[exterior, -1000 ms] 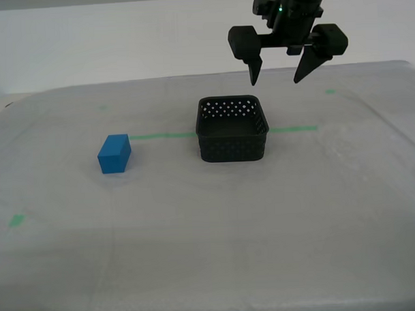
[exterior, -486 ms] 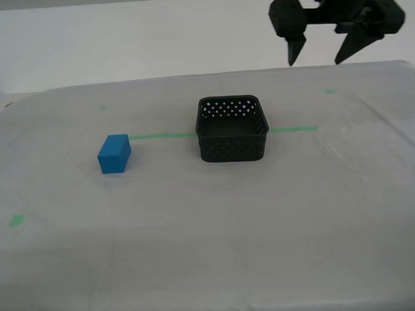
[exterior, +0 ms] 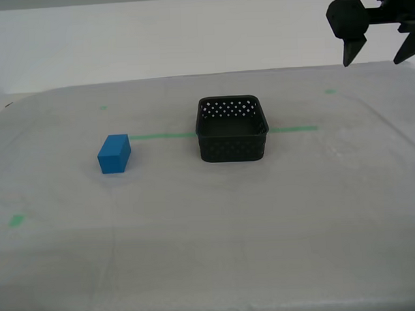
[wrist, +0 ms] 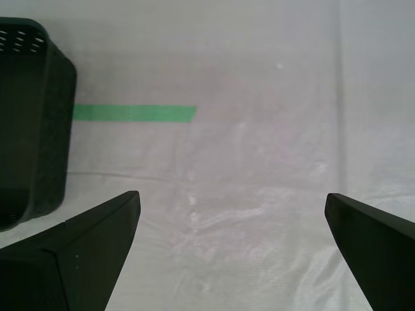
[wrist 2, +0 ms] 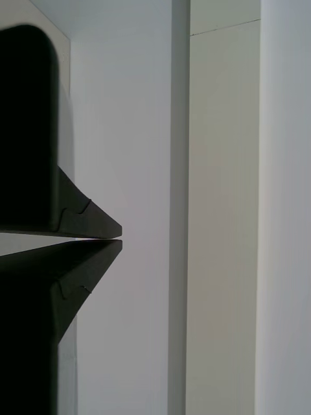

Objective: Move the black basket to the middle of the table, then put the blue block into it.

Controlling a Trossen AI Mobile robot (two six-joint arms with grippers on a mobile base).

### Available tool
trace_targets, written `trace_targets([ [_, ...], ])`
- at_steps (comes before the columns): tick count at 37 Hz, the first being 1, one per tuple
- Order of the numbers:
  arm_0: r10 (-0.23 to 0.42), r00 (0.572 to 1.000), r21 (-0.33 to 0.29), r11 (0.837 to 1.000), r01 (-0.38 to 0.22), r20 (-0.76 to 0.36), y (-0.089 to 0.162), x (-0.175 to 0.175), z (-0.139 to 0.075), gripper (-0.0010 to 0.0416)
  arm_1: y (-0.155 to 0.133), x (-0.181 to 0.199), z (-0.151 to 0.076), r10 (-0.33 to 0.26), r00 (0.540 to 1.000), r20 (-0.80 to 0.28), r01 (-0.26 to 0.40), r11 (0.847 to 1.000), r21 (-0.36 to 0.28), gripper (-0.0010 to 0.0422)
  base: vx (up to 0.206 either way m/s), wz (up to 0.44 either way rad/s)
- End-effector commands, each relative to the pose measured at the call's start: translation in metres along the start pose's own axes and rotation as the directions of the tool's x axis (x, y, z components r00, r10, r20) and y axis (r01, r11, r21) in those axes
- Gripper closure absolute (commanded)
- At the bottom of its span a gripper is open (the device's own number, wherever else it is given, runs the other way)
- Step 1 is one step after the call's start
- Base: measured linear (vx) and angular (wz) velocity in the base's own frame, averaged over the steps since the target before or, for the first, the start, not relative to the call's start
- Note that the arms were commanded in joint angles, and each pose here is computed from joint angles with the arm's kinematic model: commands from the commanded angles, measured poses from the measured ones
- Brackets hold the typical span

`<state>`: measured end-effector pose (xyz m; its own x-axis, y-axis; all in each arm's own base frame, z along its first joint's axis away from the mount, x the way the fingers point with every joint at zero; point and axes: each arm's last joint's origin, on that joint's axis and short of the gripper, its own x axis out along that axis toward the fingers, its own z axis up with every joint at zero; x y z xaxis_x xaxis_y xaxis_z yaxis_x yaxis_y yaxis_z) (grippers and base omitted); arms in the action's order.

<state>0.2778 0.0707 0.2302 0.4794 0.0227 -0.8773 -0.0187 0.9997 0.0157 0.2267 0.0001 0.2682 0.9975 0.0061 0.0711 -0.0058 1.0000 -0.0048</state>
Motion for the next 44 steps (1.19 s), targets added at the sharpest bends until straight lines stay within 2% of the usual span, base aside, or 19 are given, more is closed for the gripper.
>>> trace_targets([
  [1, -0.008, 1.0, 0.004, 1.0, 0.008, 0.004, -0.007, 0.0026, 0.0003, 0.0005, 0.0, 0.0, 0.0005, 0.001, 1.0, 0.004, -0.001, 1.0, 0.001, 0.0412, 0.0, 0.0],
  [12, -0.02, 1.0, 0.03, 0.999, 0.019, 0.012, -0.0145, 0.0067, -0.0007, 0.0006, -0.0001, 0.0, 0.0007, 0.0, 1.0, 0.005, 0.0, 1.0, 0.001, 0.0412, 0.0, 0.0],
  [44, -0.029, 0.999, 0.032, 0.999, 0.028, 0.018, -0.0144, 0.0066, -0.0002, 0.0007, -0.0001, 0.0, 0.0005, 0.0, 1.0, 0.004, 0.0, 1.0, 0.001, 0.0412, 0.0, 0.0],
])
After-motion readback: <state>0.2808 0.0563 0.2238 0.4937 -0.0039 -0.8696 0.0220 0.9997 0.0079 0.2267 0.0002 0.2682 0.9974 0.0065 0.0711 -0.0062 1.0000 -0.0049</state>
